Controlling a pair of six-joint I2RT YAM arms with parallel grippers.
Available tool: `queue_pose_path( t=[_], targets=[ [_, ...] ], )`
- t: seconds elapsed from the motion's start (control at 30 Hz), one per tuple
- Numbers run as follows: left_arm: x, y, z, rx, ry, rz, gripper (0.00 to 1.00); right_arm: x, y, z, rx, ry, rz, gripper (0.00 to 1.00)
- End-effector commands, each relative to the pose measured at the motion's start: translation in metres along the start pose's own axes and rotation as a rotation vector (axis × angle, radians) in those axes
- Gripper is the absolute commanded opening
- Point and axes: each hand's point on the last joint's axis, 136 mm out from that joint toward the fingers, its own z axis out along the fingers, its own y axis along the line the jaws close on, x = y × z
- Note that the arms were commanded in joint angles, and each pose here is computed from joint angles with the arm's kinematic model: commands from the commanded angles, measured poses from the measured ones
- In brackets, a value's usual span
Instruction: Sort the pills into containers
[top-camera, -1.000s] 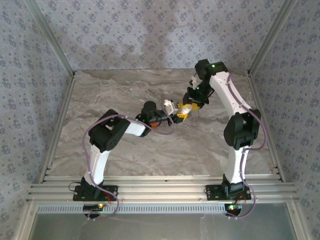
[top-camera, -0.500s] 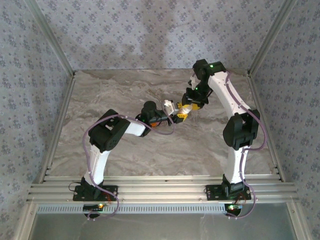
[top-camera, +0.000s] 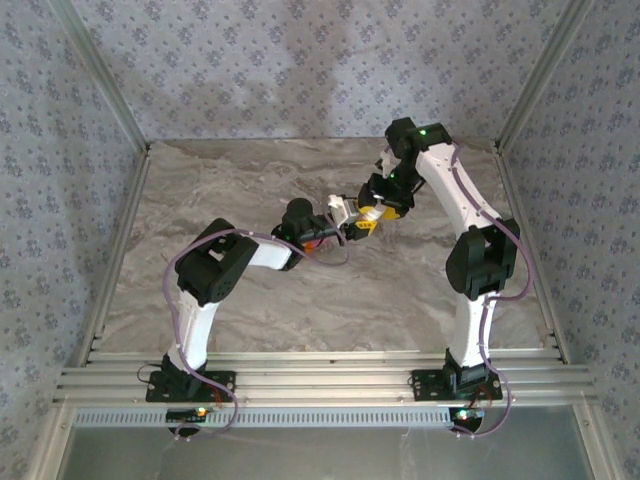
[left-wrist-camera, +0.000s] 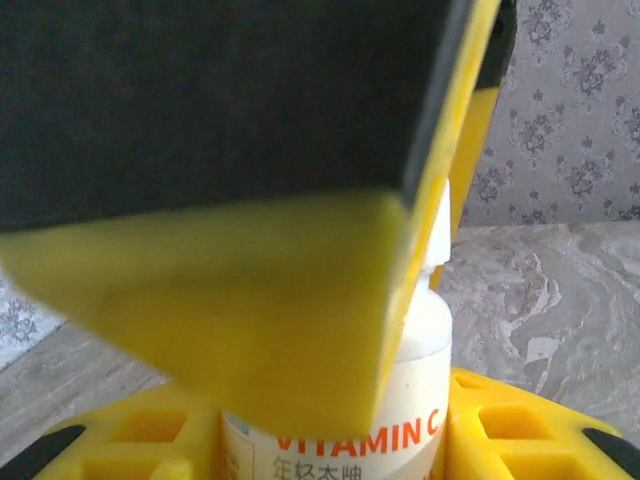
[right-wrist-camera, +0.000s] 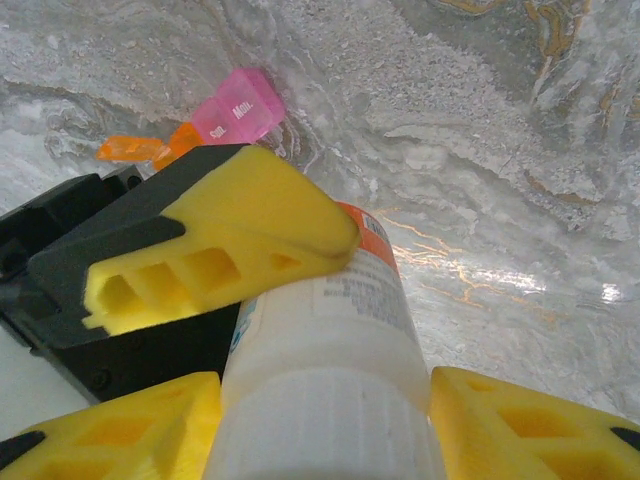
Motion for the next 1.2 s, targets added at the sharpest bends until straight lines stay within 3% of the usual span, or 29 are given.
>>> queue_pose_path(
  t=[0.0,0.53,0.8,1.17],
  targets=[
    [-0.046,0.001,0.004,0.002,-0.094,0.082,0.0,0.001,0.01,-0.01,-0.044,-0.017,0.003,0.63],
    [-0.052,0.018,0.001,-0.084,-0.074,0.028,0.0,-0.004,0.017,-0.056,-0.106,-0.159,0.001,0.8],
    [-0.078,0.032,-0.005,-0.13,-0.086,0.0,0.0,-0.015,0.023,-0.094,-0.175,-0.279,0.047,0.79],
    [-0.111,0.048,-0.017,-0.169,-0.077,-0.059,0.0,-0.028,0.034,-0.124,-0.229,-0.35,0.04,0.76]
  ],
)
